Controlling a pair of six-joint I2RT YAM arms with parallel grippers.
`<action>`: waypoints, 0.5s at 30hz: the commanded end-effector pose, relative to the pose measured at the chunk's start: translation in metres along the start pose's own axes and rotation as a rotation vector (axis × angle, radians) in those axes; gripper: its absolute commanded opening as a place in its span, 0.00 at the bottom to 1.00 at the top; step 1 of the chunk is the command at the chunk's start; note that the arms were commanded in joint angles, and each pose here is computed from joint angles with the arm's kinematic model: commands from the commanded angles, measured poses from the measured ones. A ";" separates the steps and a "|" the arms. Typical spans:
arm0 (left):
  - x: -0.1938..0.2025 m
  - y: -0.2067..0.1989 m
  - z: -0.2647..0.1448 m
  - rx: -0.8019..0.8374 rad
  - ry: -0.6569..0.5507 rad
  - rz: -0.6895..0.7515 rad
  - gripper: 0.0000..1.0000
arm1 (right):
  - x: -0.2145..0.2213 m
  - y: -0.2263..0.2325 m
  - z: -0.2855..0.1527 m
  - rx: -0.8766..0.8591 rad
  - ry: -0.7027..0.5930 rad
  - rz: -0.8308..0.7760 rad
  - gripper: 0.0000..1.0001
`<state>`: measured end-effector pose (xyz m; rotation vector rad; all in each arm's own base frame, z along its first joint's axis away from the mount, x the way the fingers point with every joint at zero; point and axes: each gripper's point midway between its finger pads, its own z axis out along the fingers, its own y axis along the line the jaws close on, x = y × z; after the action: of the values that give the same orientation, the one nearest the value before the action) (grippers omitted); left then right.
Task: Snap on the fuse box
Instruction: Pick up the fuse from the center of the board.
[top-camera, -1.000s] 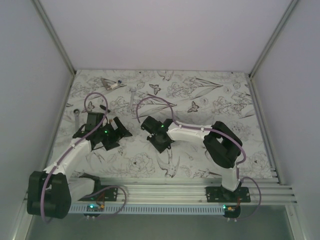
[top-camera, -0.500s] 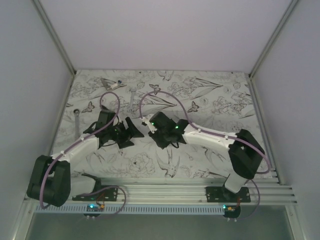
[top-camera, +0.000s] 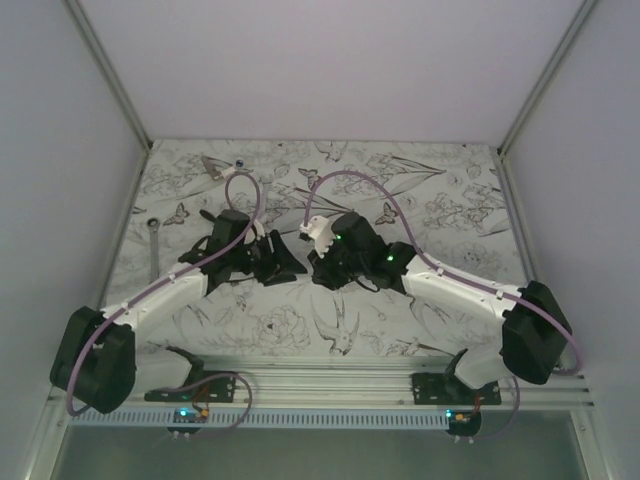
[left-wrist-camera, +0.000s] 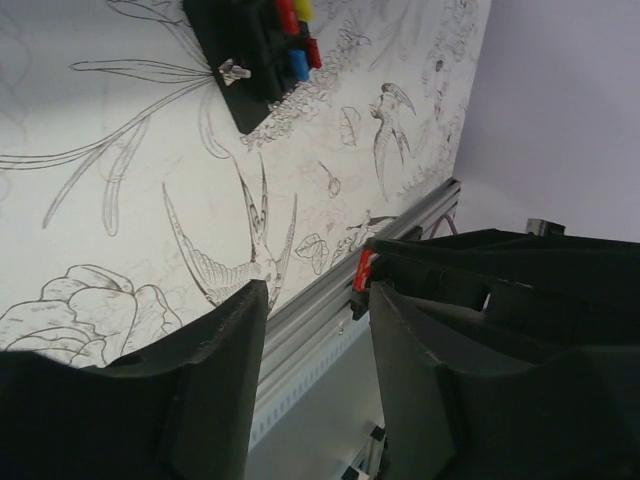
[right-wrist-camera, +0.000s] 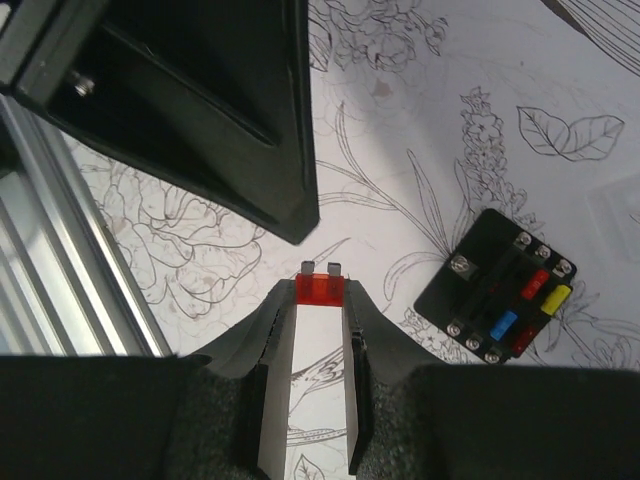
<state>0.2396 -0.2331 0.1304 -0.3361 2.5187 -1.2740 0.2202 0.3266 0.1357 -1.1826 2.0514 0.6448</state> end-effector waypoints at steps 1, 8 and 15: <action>0.001 -0.023 -0.001 0.060 0.007 0.028 0.46 | -0.022 0.009 -0.004 -0.078 -0.102 -0.031 0.22; 0.006 -0.033 0.001 0.081 0.016 0.049 0.37 | -0.023 0.009 -0.002 -0.096 -0.119 -0.018 0.22; 0.008 -0.032 0.005 0.075 0.024 0.052 0.31 | -0.024 0.007 -0.001 -0.103 -0.132 -0.009 0.22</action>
<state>0.2333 -0.2513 0.1421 -0.2706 2.5033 -1.3256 0.2174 0.3368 0.1396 -1.1944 1.9878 0.7733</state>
